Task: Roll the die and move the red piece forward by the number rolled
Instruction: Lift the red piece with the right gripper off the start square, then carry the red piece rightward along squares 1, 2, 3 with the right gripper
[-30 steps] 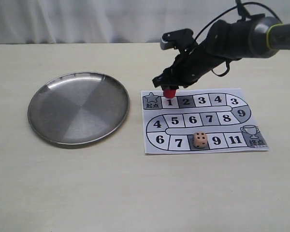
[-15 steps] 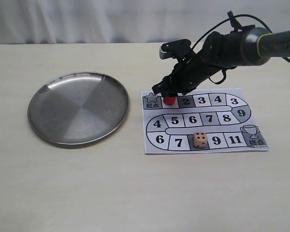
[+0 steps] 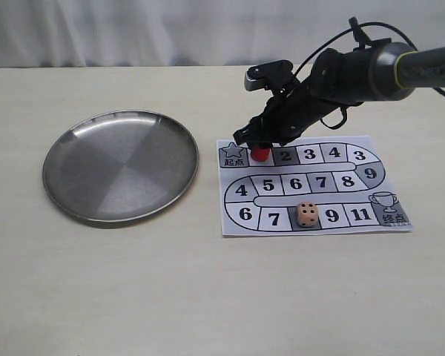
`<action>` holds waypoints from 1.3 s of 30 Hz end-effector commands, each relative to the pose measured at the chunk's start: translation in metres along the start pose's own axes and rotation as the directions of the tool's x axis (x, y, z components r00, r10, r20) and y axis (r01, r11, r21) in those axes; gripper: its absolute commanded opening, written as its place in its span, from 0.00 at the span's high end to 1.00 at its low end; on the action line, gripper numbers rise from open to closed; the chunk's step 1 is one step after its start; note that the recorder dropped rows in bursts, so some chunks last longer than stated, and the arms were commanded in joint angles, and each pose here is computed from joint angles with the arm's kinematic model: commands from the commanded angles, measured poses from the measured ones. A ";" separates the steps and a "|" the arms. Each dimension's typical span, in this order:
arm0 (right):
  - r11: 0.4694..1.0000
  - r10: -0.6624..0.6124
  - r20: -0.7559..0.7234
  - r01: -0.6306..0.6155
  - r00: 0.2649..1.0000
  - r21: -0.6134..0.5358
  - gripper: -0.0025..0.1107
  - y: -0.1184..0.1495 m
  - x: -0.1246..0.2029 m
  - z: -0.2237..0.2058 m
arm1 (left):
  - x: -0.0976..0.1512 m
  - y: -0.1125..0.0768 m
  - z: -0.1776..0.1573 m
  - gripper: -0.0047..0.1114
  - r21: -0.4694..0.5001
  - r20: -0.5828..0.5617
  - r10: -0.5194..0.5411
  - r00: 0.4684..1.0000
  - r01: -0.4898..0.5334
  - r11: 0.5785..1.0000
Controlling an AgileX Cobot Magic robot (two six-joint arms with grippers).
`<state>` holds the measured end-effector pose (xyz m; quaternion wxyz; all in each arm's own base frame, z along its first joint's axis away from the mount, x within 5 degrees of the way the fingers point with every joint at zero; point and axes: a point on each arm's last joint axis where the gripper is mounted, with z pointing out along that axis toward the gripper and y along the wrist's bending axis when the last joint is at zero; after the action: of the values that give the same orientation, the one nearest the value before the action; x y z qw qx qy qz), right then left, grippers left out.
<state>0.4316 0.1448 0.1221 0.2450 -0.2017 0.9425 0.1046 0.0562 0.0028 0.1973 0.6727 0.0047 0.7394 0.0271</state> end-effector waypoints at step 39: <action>0.996 0.087 -0.062 -0.085 0.994 0.032 0.94 -0.036 0.022 -0.008 | 0.000 -0.001 0.000 0.96 0.009 0.009 -0.001 1.000 0.001 1.000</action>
<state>0.4274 0.1051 0.1236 0.2274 -0.1603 0.9556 0.0972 0.0562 0.0028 0.1973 0.6727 0.0047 0.7394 0.0271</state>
